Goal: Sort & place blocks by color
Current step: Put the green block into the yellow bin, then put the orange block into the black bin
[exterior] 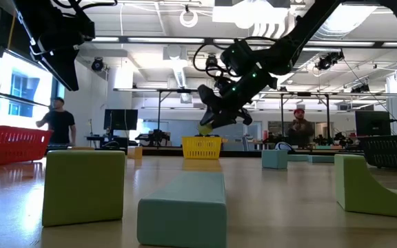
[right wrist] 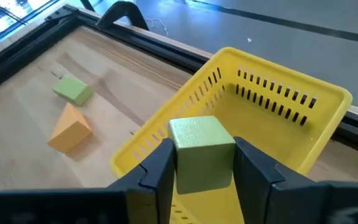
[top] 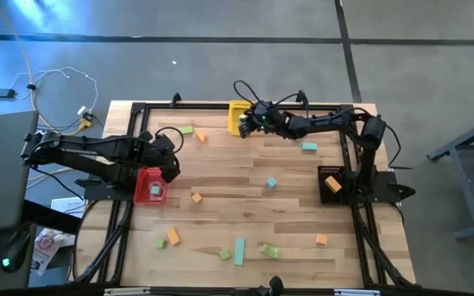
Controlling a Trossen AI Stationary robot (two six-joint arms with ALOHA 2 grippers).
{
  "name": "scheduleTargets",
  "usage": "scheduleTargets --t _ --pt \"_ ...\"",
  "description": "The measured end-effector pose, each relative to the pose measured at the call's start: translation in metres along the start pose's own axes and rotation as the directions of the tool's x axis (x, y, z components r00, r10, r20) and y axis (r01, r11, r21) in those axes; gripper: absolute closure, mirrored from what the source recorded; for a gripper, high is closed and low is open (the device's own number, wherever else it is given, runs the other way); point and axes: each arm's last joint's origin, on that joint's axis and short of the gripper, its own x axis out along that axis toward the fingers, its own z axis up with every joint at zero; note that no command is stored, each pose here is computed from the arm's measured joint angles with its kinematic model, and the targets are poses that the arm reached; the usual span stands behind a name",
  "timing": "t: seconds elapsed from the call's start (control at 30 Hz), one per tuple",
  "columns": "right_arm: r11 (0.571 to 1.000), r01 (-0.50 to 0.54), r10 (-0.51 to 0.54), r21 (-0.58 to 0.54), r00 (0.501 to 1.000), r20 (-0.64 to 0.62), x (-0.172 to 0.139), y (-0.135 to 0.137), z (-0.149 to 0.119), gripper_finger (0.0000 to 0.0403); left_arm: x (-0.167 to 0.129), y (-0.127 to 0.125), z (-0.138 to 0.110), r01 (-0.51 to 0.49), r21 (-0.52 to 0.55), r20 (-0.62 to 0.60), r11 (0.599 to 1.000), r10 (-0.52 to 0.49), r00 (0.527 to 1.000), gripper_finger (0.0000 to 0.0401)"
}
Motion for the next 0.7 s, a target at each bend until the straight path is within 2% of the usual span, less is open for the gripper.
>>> scheduleTargets --t 0.23,0.5,0.7 --pt "1.000 0.002 -0.002 0.000 1.000 0.004 -0.0001 0.0004 0.0001 0.0249 0.0000 0.0001 0.0000 0.000 0.009 0.000 1.000 0.000 1.000 0.0244" --pt "1.000 -0.017 0.017 0.000 1.000 -0.005 -0.0003 0.0010 0.0000 0.0187 0.0000 -0.0005 -0.0004 0.019 0.007 -0.014 1.000 -0.019 1.000 0.0198" --pt "0.997 -0.074 0.074 0.004 0.997 0.004 -0.0065 0.0044 0.0068 0.0168 -0.0003 -0.0023 -0.0011 0.064 -0.070 -0.041 0.995 -0.067 0.997 0.0184"
